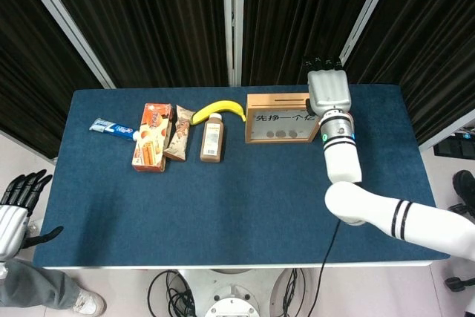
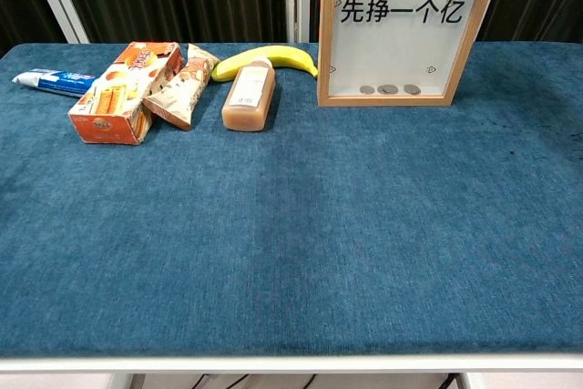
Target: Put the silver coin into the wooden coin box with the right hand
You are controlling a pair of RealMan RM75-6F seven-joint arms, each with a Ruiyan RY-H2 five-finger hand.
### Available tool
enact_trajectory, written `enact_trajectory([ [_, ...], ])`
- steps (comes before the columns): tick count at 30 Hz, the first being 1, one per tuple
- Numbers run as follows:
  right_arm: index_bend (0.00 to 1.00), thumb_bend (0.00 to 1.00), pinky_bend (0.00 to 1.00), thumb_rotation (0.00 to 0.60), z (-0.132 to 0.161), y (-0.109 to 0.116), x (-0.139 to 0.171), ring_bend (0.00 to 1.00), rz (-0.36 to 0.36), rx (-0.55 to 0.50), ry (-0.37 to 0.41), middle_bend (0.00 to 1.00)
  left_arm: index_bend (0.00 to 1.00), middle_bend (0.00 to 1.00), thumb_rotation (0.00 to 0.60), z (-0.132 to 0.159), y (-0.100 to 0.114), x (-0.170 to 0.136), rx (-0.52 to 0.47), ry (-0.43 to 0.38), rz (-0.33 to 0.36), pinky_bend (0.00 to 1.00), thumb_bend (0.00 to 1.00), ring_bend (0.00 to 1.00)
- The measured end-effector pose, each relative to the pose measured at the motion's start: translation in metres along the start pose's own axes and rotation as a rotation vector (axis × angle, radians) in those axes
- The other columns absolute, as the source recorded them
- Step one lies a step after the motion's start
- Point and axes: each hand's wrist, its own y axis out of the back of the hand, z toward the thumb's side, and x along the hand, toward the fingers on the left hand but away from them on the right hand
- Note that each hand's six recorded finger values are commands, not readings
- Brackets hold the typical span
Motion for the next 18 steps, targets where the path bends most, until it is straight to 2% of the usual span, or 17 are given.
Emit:
enact_trajectory([
  [5,0.0,0.33,0.0,0.6,-0.037,0.004,0.032,0.0,-0.074,0.019,0.031,0.0,0.02,0.0,0.6,0.001,0.003,0.0,0.016,0.007,0.01,0.0,0.13,0.0],
  [9,0.0,0.31,0.0,0.6,-0.076,-0.004,0.059,0.0,-0.164,0.055,0.042,0.0,0.02,0.0,0.6,0.002,0.005,0.0,0.034,0.012,0.019,0.0,0.12,0.0],
  [13,0.0,0.28,0.0,0.6,-0.126,-0.031,0.101,0.0,-0.254,0.064,0.057,0.0,0.02,0.0,0.6,0.003,0.007,0.001,0.069,0.022,0.029,0.0,0.12,0.0],
  [18,0.0,0.28,0.0,0.6,-0.201,-0.09,0.169,0.0,-0.252,-0.021,0.012,0.0,0.02,0.0,0.6,0.003,0.008,0.002,0.109,0.039,0.04,0.0,0.12,0.0],
])
